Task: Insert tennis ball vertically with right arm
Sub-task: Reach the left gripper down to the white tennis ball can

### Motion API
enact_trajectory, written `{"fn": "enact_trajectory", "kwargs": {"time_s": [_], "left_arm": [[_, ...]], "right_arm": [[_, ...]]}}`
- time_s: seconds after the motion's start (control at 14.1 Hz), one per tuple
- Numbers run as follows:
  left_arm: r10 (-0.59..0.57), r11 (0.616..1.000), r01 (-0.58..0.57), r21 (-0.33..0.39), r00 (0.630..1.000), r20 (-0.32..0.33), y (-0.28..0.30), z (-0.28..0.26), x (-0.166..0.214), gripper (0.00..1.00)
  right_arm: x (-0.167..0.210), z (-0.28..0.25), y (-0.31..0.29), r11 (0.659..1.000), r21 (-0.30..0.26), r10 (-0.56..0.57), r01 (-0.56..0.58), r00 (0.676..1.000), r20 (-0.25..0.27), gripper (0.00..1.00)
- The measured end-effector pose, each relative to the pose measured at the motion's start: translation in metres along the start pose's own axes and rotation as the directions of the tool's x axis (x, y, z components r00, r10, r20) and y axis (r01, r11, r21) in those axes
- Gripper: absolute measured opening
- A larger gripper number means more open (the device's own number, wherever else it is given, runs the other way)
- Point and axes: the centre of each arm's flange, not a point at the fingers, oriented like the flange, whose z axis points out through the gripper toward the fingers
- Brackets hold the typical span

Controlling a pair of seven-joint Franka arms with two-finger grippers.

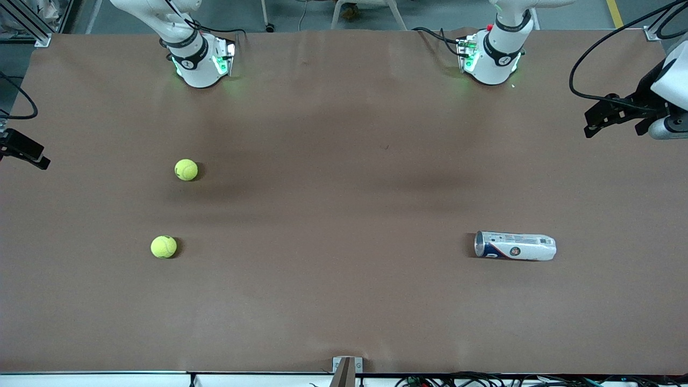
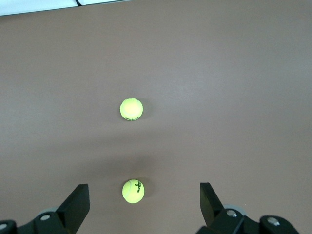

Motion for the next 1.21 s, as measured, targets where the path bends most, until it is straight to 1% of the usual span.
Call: {"fn": "enact_trajectory", "kwargs": {"time_s": [0.28, 0.43, 0.64, 0.78, 0.99, 1.21], "left_arm": [[0.004, 1.000, -0.004, 0.000, 1.000, 0.004, 0.000, 0.002, 0.002, 1.00], [0.030, 1.000, -0.030, 0.001, 0.999, 0.009, 0.000, 0.005, 0.004, 1.00], [0.151, 0.988, -0.151, 0.002, 0.988, 0.041, -0.001, 0.027, 0.017, 1.00], [0.203, 0.979, -0.204, -0.004, 0.976, 0.076, -0.002, 0.052, 0.029, 1.00], [0.274, 0.961, -0.274, -0.019, 0.950, 0.147, 0.005, 0.097, 0.046, 1.00], [0.368, 0.929, -0.367, -0.050, 0.902, 0.226, 0.015, 0.157, 0.064, 1.00]], "right_arm": [[0.000, 0.000, 0.000, 1.000, 0.000, 0.000, 0.000, 1.000, 0.000, 1.00], [0.000, 0.000, 0.000, 1.000, 0.000, 0.000, 0.000, 1.000, 0.000, 1.00], [0.000, 0.001, 0.000, 1.000, 0.000, 0.000, 0.000, 1.000, 0.004, 1.00], [0.000, 0.001, 0.000, 1.000, -0.001, 0.000, 0.000, 1.000, 0.005, 1.00], [-0.001, 0.002, 0.000, 1.000, -0.001, 0.000, 0.000, 1.000, 0.007, 1.00], [-0.001, 0.002, 0.000, 1.000, -0.001, 0.000, 0.000, 1.000, 0.008, 1.00]]}}
